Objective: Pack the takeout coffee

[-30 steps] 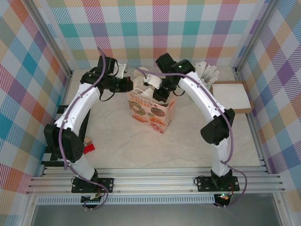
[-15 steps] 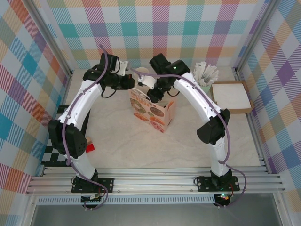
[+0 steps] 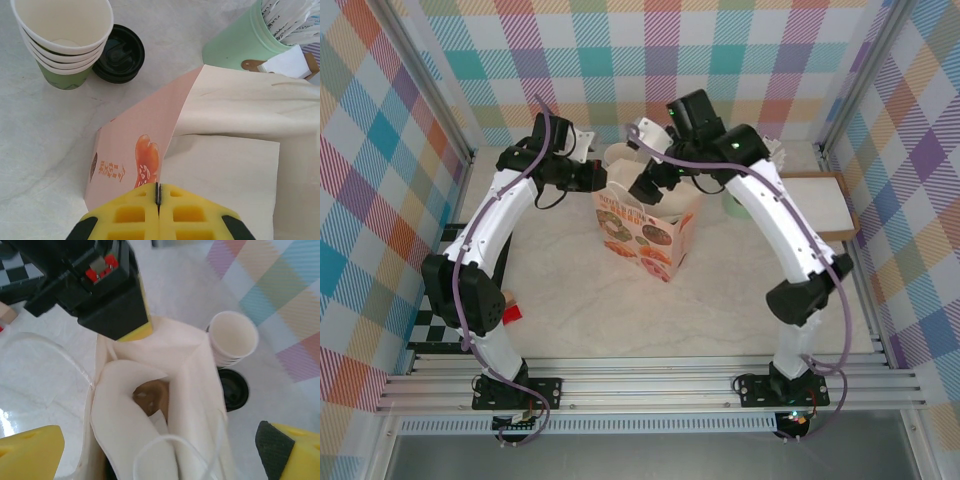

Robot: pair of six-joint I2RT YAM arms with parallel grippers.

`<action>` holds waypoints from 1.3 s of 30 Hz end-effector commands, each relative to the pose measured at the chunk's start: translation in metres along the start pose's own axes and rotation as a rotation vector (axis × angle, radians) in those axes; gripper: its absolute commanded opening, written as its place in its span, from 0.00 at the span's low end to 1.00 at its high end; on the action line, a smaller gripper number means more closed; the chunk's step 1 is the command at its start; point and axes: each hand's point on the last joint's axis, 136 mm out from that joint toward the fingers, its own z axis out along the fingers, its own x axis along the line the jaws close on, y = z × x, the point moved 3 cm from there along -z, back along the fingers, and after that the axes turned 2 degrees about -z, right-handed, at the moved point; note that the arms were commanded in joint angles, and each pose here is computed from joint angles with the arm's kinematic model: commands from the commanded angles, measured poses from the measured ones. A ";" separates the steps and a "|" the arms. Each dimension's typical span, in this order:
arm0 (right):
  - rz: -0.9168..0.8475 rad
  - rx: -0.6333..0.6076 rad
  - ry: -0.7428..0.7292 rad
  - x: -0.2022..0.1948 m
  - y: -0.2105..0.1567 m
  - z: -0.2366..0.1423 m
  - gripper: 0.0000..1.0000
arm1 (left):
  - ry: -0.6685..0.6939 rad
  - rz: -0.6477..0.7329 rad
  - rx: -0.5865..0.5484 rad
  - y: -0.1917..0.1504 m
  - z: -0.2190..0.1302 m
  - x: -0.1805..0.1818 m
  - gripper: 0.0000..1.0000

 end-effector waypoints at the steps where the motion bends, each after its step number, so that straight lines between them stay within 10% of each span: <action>1: -0.003 0.015 -0.091 -0.030 -0.021 0.007 1.00 | -0.044 0.019 0.024 -0.004 -0.001 -0.012 0.00; 23: -0.312 -0.107 -0.067 -0.023 -0.053 0.003 0.96 | -0.033 0.007 0.028 -0.005 -0.002 -0.010 0.00; 31: -0.436 0.073 -0.188 -0.021 -0.103 -0.004 0.93 | -0.034 -0.001 0.021 -0.002 0.000 -0.010 0.00; 39: -0.418 -0.059 -0.193 -0.032 -0.064 0.017 0.59 | -0.035 -0.010 0.027 -0.004 0.000 -0.010 0.00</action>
